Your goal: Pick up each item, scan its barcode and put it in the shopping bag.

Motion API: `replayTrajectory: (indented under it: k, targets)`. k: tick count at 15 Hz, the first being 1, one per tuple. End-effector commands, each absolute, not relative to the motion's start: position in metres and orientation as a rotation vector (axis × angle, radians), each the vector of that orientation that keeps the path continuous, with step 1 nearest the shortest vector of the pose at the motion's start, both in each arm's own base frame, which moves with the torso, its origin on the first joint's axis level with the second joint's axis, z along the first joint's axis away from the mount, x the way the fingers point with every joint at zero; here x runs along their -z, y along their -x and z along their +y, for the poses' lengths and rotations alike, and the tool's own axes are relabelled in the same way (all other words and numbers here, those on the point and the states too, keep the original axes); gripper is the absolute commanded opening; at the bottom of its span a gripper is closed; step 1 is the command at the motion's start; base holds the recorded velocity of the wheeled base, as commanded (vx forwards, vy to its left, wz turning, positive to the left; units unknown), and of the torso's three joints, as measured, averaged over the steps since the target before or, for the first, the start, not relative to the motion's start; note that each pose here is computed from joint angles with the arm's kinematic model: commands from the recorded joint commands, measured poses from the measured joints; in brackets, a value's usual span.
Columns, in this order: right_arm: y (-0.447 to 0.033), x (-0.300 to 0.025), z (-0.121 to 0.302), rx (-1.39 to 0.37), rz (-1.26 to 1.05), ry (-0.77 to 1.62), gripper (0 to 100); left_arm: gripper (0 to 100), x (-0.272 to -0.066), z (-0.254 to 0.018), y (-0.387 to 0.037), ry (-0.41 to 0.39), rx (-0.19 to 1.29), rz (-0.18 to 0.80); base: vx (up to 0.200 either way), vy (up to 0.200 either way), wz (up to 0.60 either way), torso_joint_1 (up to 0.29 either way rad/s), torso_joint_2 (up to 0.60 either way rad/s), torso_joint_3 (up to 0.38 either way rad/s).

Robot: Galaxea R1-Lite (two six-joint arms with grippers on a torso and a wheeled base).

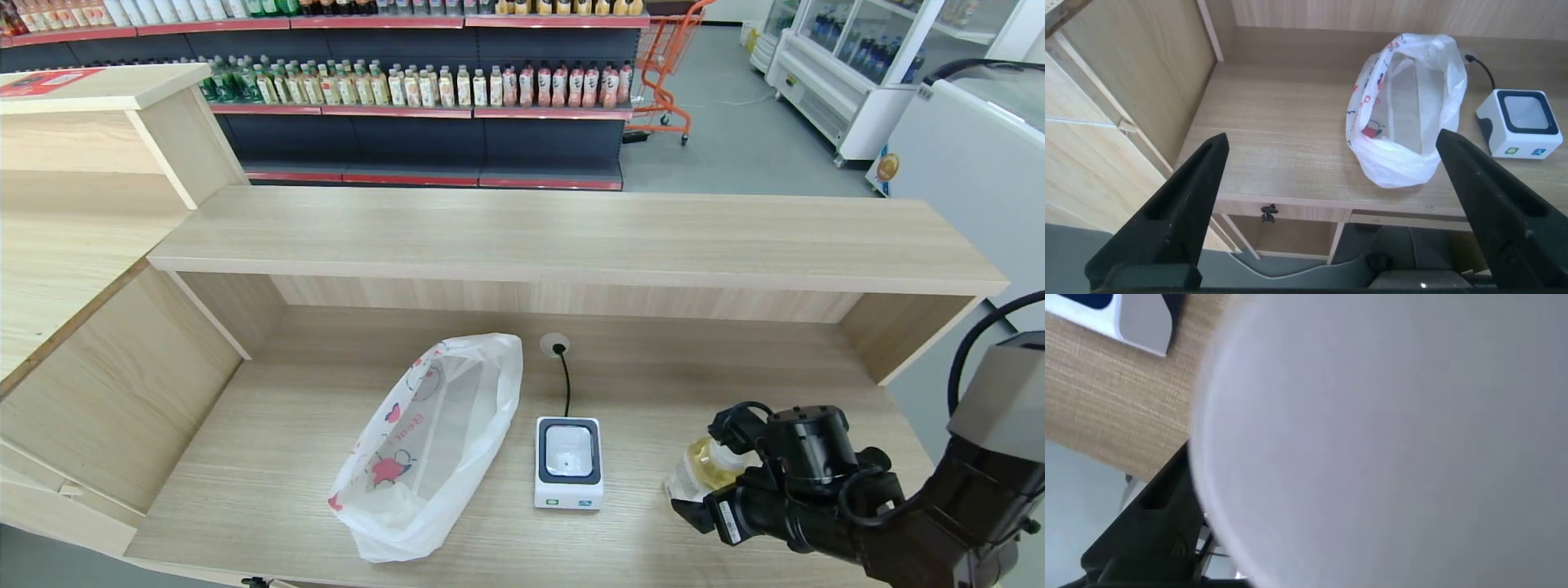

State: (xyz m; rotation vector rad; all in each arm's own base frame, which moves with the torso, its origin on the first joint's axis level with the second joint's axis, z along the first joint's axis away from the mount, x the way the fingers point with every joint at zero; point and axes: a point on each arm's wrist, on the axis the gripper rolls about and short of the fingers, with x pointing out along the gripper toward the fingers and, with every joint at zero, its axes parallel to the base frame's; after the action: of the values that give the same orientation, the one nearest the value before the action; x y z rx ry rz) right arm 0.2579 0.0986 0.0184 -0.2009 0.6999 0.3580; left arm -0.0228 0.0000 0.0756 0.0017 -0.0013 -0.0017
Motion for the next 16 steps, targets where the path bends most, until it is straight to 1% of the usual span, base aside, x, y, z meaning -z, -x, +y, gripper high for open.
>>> replayTrajectory:
  k: [1,6,12,13,16]
  targets:
    - [-0.262,-0.004,0.107,-0.38,0.706,0.214,100,100,-0.076,0.0,0.023,-0.002,0.002,0.0,0.0,0.0,0.0,0.0,0.0,0.0]
    - [-0.273,0.008,0.12,-0.379,0.632,0.219,100,100,-0.076,0.0,0.023,-0.002,0.002,0.0,0.0,0.0,0.0,0.0,0.0,0.0]
    - [-0.285,0.006,0.126,-0.379,0.475,0.178,100,100,-0.076,0.0,0.023,-0.002,0.002,0.0,0.0,0.0,0.0,0.0,0.0,0.0]
    - [-0.286,0.005,0.125,-0.379,0.464,0.178,0,100,-0.076,0.0,0.023,-0.002,0.002,0.0,0.0,0.0,0.0,0.0,0.0,0.0]
    - [-0.29,0.001,0.126,-0.377,0.427,0.185,0,100,-0.076,0.0,0.023,-0.002,0.002,0.0,0.0,0.0,0.0,0.0,0.0,0.0]
